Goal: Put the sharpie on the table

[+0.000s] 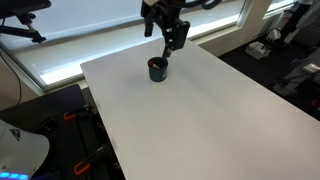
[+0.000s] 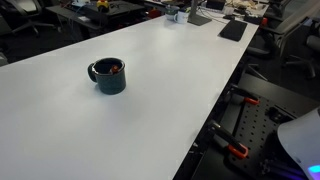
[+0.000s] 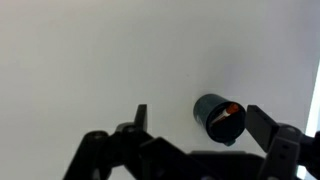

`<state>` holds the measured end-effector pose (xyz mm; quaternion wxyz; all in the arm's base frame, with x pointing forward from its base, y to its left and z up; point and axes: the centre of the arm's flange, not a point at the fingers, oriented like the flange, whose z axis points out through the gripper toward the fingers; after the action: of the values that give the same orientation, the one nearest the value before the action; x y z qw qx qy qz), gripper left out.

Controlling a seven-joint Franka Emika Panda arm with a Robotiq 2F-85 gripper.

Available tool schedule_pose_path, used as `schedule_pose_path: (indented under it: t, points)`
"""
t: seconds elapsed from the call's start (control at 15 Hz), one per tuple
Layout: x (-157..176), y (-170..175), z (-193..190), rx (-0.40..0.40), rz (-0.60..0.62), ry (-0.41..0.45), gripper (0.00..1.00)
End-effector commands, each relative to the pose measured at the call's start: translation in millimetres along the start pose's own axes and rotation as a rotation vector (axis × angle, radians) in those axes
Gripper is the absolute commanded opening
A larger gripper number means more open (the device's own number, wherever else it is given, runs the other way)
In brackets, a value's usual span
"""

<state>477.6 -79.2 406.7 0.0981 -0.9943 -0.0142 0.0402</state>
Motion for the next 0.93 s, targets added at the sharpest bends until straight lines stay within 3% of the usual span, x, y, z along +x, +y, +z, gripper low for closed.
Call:
schedule_pose_path:
  t: [0.0, 0.6, 0.8, 0.87]
  points:
    - [23.1, -20.3, 25.7, -0.052, -0.006, 0.086, 1.00]
    - [55.5, -110.1, 70.7, -0.077, -0.184, 0.164, 1.00]
    - [66.5, -127.4, 82.3, -0.091, -0.221, 0.198, 1.00]
    - [58.8, -119.4, 75.4, -0.088, -0.224, 0.172, 1.00]
